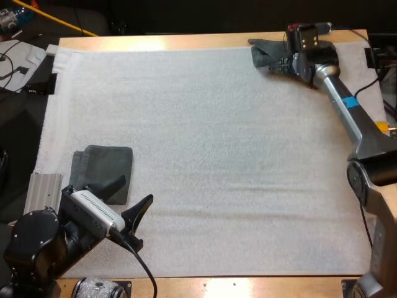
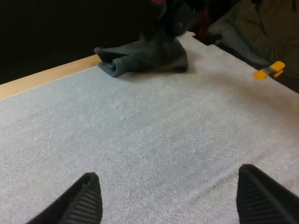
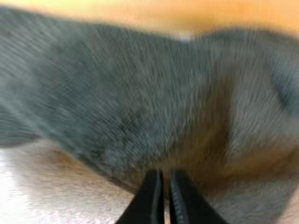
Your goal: Pick towel from pile, fold and stack
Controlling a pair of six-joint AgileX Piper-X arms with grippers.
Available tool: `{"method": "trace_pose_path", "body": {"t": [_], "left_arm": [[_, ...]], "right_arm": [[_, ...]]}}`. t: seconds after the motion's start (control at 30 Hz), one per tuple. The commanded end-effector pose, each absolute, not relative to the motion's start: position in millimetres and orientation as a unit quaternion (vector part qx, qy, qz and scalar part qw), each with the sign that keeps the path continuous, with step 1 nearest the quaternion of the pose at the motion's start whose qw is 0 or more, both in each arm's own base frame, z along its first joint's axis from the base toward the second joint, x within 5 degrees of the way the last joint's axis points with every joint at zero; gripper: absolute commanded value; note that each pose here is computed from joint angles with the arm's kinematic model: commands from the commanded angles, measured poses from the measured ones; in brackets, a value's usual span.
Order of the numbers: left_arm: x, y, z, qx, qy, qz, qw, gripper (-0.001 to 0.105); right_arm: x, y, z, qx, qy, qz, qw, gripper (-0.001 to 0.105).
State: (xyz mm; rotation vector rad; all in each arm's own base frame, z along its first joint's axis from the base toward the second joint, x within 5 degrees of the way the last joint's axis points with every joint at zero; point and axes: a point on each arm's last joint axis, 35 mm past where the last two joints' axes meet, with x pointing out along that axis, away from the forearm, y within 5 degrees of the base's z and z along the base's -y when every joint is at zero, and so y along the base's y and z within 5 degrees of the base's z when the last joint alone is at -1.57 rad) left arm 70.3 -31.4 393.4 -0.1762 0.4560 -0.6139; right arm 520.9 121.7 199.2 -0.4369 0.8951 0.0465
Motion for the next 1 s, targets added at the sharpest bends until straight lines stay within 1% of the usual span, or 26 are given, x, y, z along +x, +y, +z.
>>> {"method": "trace_pose_path", "body": {"t": [0.0, 0.03, 0.2, 0.3, 0.33, 0.63, 0.77, 0.97], "left_arm": [[71.5, -32.2, 394.5, -0.089, 0.221, -0.304, 0.922, 0.06], [71.4, -32.3, 394.9, -0.089, 0.221, -0.304, 0.922, 0.06], [70.7, -32.0, 397.5, -0.09, 0.216, -0.304, 0.923, 0.06], [70.6, -32.0, 395.8, -0.09, 0.22, -0.304, 0.923, 0.059], [70.2, -32.1, 396.3, -0.09, 0.218, -0.305, 0.923, 0.059], [71.3, -32.3, 399.9, -0.092, 0.216, -0.305, 0.923, 0.059], [71.0, -32.2, 406.0, -0.091, 0.208, -0.306, 0.925, 0.059], [72.6, -32.5, 412.0, -0.09, 0.202, -0.307, 0.926, 0.059]], "right_arm": [[503.4, 134.1, 264.6, -0.245, 0.377, 0.046, 0.892, 0.0], [492.1, 139.1, 291.3, -0.258, 0.358, 0.055, 0.896, 0.0], [455.5, 150.6, 349.5, -0.278, 0.328, 0.082, 0.899, 0.0], [459.1, 149.1, 344.4, -0.273, 0.332, 0.078, 0.899, 0.0], [445.9, 152.1, 361.2, -0.275, 0.326, 0.086, 0.9, 0.0], [361.8, 169.3, 434.3, -0.288, 0.31, 0.143, 0.895, 0.0], [324.3, 173.4, 456.4, -0.29, 0.31, 0.173, 0.889, 0.0], [275.6, 180.4, 476.4, -0.29, 0.315, 0.224, 0.875, 0.0]]}}
